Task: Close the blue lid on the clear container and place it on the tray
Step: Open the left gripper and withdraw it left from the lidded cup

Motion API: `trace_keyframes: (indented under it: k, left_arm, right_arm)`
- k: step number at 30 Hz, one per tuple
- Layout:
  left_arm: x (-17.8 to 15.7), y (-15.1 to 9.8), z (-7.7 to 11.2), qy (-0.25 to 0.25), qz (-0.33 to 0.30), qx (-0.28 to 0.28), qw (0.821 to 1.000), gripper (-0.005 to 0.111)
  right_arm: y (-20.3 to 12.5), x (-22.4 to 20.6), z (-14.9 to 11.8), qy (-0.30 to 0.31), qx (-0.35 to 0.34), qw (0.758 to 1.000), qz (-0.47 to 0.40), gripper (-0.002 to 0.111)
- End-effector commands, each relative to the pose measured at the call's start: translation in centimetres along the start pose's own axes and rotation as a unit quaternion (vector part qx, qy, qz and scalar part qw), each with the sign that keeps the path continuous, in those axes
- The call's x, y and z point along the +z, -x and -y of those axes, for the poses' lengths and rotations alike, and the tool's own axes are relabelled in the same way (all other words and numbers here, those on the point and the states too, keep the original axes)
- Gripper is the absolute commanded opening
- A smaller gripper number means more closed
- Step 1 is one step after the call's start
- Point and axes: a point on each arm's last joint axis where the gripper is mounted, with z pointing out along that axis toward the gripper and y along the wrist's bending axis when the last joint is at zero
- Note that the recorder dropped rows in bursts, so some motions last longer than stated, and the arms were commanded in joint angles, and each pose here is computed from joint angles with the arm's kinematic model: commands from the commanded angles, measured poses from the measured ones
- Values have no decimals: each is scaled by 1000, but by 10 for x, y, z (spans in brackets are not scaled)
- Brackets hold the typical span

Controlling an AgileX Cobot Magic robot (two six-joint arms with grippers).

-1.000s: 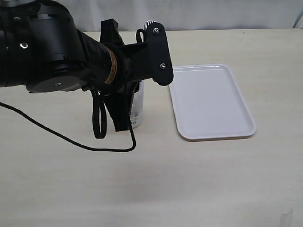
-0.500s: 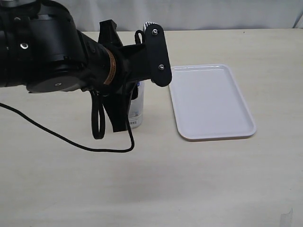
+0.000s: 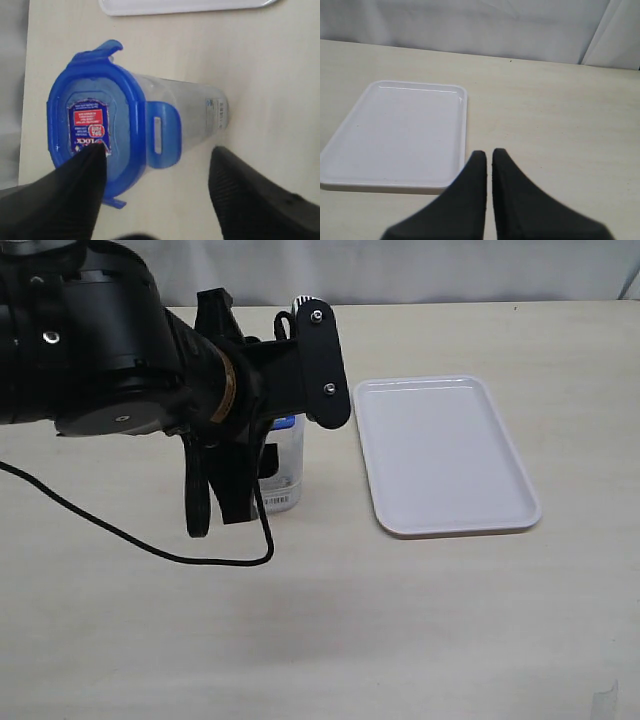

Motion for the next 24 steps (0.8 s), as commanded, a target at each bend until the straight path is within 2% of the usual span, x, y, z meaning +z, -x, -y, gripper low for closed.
trace_keyframes:
  k: [1,7,12,14,17,19,24]
  left_arm:
    - [-4,-4,0,4,-20,5,1000,59]
    - [-4,-10,0,2,-53,7,999,59]
    - [-7,-20,-1,6,-108,18,994,58]
    - [-12,-23,-4,18,-117,13,993,58]
    - [-24,-26,-14,61,-113,-19,992,58]
    - [-35,-29,-23,100,-105,-39,989,53]
    - [-63,-47,-50,165,-58,-121,977,19]
  right_arm:
    - [0,0,0,0,1,1000,2,4]
    - [0,0,0,0,1,1000,2,4]
    - [0,0,0,0,1,1000,2,4]
    - [0,0,0,0,1,1000,2,4]
    - [0,0,0,0,1,1000,2,4]
    - [0,0,0,0,1,1000,2,4]
    - [0,0,0,0,1,1000,2,4]
